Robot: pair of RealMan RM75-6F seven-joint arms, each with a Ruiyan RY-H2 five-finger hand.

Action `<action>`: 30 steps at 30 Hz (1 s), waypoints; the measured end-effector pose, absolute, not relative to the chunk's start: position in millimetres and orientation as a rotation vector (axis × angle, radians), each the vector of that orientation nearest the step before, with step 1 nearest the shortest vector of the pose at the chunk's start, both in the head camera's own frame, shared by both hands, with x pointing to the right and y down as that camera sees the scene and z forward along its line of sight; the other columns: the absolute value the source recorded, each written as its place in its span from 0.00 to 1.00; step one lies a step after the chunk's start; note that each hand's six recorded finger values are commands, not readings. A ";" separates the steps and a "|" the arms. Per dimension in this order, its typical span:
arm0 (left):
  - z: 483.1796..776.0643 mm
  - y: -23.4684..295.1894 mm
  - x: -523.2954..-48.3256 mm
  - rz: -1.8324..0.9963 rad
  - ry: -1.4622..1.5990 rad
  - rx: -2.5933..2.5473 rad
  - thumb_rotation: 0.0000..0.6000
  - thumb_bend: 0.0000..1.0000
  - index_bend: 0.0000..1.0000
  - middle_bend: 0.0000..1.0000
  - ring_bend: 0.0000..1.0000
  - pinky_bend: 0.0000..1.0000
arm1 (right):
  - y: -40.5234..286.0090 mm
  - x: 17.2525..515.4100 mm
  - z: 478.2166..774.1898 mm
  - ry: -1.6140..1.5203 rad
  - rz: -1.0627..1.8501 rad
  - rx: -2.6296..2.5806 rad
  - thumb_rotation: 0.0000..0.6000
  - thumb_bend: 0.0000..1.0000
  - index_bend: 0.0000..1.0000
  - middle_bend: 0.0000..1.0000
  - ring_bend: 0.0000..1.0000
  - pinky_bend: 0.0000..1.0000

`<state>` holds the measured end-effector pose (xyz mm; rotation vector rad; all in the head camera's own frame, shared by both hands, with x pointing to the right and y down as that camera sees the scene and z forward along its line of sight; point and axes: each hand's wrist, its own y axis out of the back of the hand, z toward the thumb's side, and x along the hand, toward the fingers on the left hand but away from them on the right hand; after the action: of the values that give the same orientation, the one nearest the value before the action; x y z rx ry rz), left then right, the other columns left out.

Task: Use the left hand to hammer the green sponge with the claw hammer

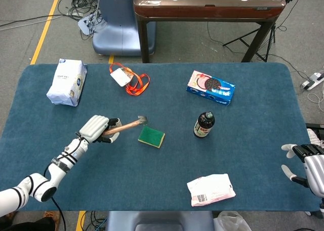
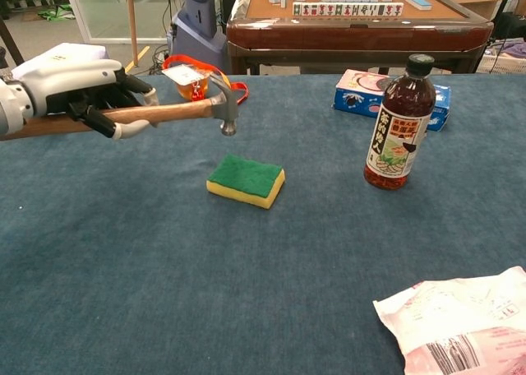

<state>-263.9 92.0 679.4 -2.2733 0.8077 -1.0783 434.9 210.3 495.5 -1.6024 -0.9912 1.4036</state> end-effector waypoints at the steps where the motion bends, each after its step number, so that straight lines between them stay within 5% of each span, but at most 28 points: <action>1: 677.5 92.3 -262.7 -1.057 0.813 -2.294 1.00 0.60 0.75 0.85 0.79 1.00 | 210.3 434.6 496.0 -0.990 1.405 -1.603 1.00 0.25 0.38 0.51 0.37 0.35; 13: 675.6 113.0 -234.3 -0.847 0.627 -2.392 1.00 0.60 0.76 0.87 0.82 1.00 | 210.5 432.0 497.7 -0.981 1.413 -1.606 1.00 0.25 0.38 0.52 0.37 0.35; 30: 712.1 106.9 -236.4 -1.005 0.566 -2.311 1.00 0.60 0.77 0.88 0.82 1.00 | 213.4 438.7 498.2 -0.993 1.433 -1.600 1.00 0.25 0.38 0.52 0.37 0.35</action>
<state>-236.4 106.9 712.1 -2.3107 0.5660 -1.0048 438.7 213.4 498.2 -1.5999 -0.9933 1.4333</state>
